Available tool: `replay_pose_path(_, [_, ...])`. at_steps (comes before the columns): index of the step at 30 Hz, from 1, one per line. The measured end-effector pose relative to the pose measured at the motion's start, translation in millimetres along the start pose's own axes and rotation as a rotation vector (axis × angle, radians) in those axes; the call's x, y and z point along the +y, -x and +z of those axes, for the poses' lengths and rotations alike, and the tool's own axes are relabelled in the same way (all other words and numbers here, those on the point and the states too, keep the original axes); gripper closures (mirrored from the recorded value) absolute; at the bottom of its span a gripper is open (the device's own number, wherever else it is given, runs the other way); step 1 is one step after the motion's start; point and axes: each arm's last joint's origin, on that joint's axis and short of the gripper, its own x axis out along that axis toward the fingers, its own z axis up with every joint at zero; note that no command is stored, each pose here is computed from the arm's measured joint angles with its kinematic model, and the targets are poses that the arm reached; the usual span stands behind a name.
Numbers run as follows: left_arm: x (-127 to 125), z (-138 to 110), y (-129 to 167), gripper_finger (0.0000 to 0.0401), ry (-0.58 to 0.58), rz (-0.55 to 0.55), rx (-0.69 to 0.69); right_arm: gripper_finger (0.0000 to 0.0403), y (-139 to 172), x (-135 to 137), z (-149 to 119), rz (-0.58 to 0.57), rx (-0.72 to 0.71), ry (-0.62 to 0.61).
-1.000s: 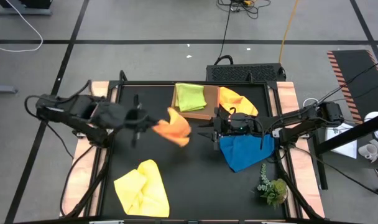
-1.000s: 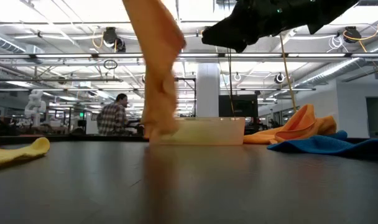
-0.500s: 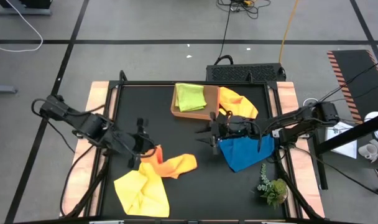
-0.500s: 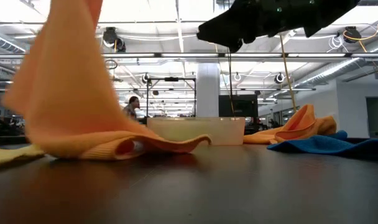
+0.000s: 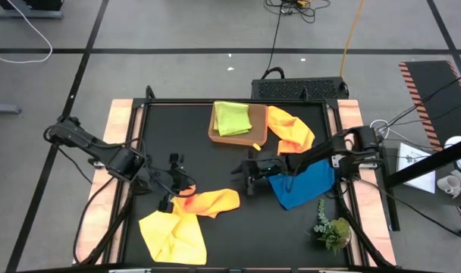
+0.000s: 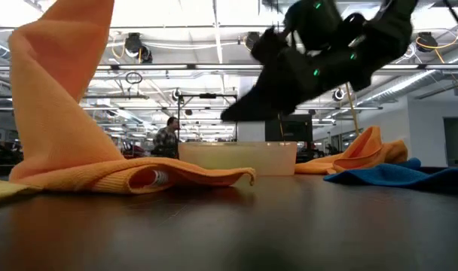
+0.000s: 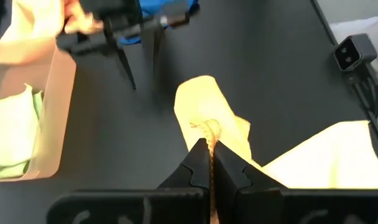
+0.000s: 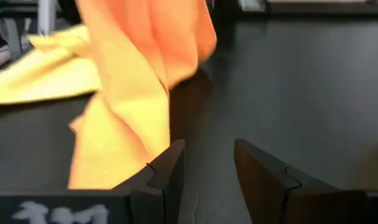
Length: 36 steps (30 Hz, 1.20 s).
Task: Fold microfiber towels
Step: Fold the left orange microfiber cloth
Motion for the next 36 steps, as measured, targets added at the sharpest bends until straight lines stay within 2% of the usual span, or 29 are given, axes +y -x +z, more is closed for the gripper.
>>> replay_pose_path(7, [-1, 0, 0, 0.0399, -0.013, -0.004, -0.005, 0.0272, -35, -9, -15, 0.163, 0.074, -0.135])
replay_pose_path(11, [-1, 0, 0, 0.0396, -0.014, -0.003, -0.005, 0.0272, -50, -5, -19, 0.245, 0.122, -0.136])
replay_pose_path(16, [-1, 0, 0, 0.0398, -0.018, 0.000, -0.005, 0.0281, -60, 1, -25, 0.244, 0.213, -0.094])
replay_pose_path(18, [-1, 0, 0, 0.0398, -0.025, 0.007, -0.006, 0.0303, -59, 3, -23, 0.210, 0.233, -0.063])
replay_pose_path(21, [0, 0, 0, 0.0394, -0.033, 0.033, -0.011, 0.0367, -53, 3, -19, 0.171, 0.262, -0.023])
replay_pose_path(23, [1, 0, 0, 0.0395, -0.046, 0.057, -0.015, 0.0392, -46, 3, -10, 0.164, 0.263, -0.005])
replay_pose_path(28, [5, 6, 8, 0.0396, -0.050, 0.159, -0.051, 0.0400, -13, 7, 25, 0.005, 0.277, 0.091])
replay_pose_path(36, [6, 21, 37, 0.0399, -0.085, 0.397, -0.144, 0.0402, 70, 38, 81, -0.395, 0.234, 0.283])
